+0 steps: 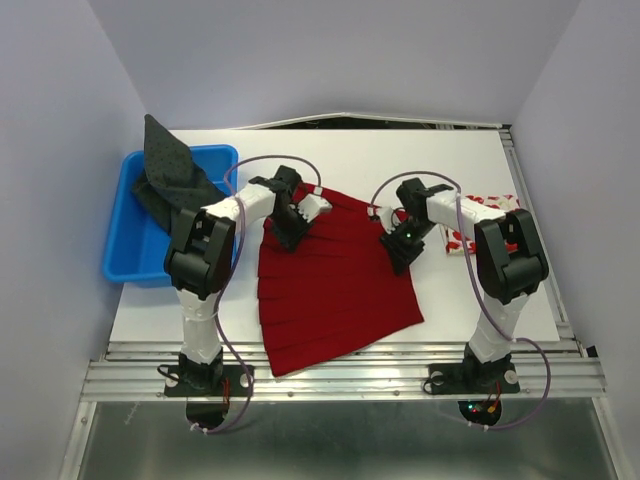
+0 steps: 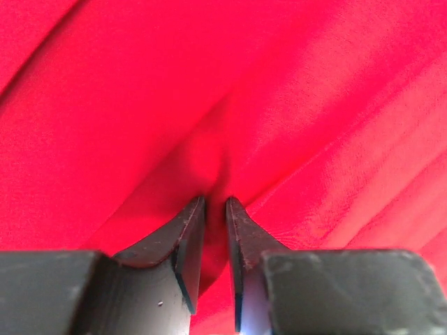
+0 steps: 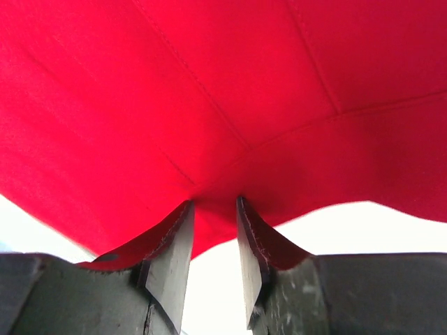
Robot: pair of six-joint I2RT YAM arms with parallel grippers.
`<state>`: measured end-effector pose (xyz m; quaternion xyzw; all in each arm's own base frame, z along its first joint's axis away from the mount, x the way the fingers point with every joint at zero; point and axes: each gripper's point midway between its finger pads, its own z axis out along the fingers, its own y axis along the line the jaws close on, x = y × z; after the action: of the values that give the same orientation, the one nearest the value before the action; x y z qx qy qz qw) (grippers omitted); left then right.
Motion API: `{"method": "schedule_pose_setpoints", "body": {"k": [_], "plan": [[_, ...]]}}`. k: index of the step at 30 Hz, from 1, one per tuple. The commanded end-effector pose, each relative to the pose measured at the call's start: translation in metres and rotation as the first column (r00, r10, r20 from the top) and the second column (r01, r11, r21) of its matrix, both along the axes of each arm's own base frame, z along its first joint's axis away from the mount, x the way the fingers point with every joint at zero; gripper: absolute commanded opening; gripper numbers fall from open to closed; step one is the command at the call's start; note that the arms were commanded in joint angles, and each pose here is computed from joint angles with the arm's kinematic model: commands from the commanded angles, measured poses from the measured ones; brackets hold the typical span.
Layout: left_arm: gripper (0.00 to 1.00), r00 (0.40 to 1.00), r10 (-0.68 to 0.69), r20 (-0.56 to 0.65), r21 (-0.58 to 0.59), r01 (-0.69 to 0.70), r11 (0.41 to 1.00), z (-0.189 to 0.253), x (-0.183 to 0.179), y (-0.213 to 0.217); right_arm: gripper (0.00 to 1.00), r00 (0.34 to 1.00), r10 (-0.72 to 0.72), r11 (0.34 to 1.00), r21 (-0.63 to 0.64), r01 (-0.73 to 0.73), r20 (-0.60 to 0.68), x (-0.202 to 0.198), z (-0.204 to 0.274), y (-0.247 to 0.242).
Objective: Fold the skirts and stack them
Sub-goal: Flatten the skirt out
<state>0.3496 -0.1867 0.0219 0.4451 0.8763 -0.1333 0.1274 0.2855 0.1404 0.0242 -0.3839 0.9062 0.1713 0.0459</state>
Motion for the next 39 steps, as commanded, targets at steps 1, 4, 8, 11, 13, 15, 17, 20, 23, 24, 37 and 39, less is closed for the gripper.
{"method": "schedule_pose_setpoints", "body": {"k": [1,4,8,11,13,15,17,20,23,24,37,39], "plan": [[0.29,0.964,-0.19,-0.186,0.061,0.205,0.977,-0.004,-0.077,0.018,0.37,0.973,0.157,0.987,-0.004,-0.16,-0.169,-0.051,0.019,-0.017],[0.29,0.928,-0.275,-0.252,0.02,0.289,0.957,0.007,-0.103,0.014,0.37,0.946,0.244,0.97,0.046,-0.24,-0.214,-0.068,0.04,-0.016],[0.32,0.905,-0.344,-0.248,-0.067,0.339,0.939,0.04,-0.102,0.001,0.37,0.948,0.27,0.962,0.091,-0.258,-0.171,-0.052,0.07,-0.005],[0.36,0.935,-0.34,-0.101,-0.132,0.326,0.936,0.088,-0.048,-0.013,0.41,0.988,0.153,0.977,0.155,-0.147,-0.025,0.007,0.101,0.007],[0.4,0.965,-0.261,-0.009,-0.168,0.256,0.952,0.114,-0.006,-0.017,0.45,0.997,0.041,0.986,0.159,-0.052,0.071,0.057,0.104,0.008],[0.45,0.978,-0.171,0.124,-0.18,0.191,0.965,0.142,0.054,-0.013,0.52,0.979,-0.041,0.988,0.154,0.011,0.199,0.108,0.122,0.0],[0.52,0.977,-0.051,0.207,-0.211,0.096,0.973,0.162,0.104,-0.006,0.58,0.958,-0.07,0.988,0.15,0.029,0.278,0.15,0.122,0.003],[0.59,0.965,0.024,0.26,-0.18,0.024,0.983,0.15,0.141,0.003,0.63,0.957,-0.076,0.991,0.131,0.04,0.28,0.176,0.099,0.005],[0.62,0.955,0.029,0.294,-0.142,0.013,0.99,0.125,0.158,0.007,0.66,0.958,-0.065,0.99,0.135,0.028,0.279,0.195,0.084,0.01],[0.62,0.954,0.024,0.3,-0.136,0.018,0.991,0.119,0.161,0.007,0.66,0.96,-0.06,0.99,0.139,0.023,0.273,0.197,0.08,0.012],[0.67,0.994,-0.104,0.016,-0.136,0.105,0.985,0.031,0.106,0.011,0.65,0.996,0.068,0.986,0.145,-0.075,0.057,0.144,0.004,0.019],[0.66,0.991,-0.124,-0.047,-0.133,0.117,0.984,0.024,0.091,0.014,0.59,0.996,0.08,0.985,0.148,-0.084,0.036,0.139,-0.003,0.023]]}}
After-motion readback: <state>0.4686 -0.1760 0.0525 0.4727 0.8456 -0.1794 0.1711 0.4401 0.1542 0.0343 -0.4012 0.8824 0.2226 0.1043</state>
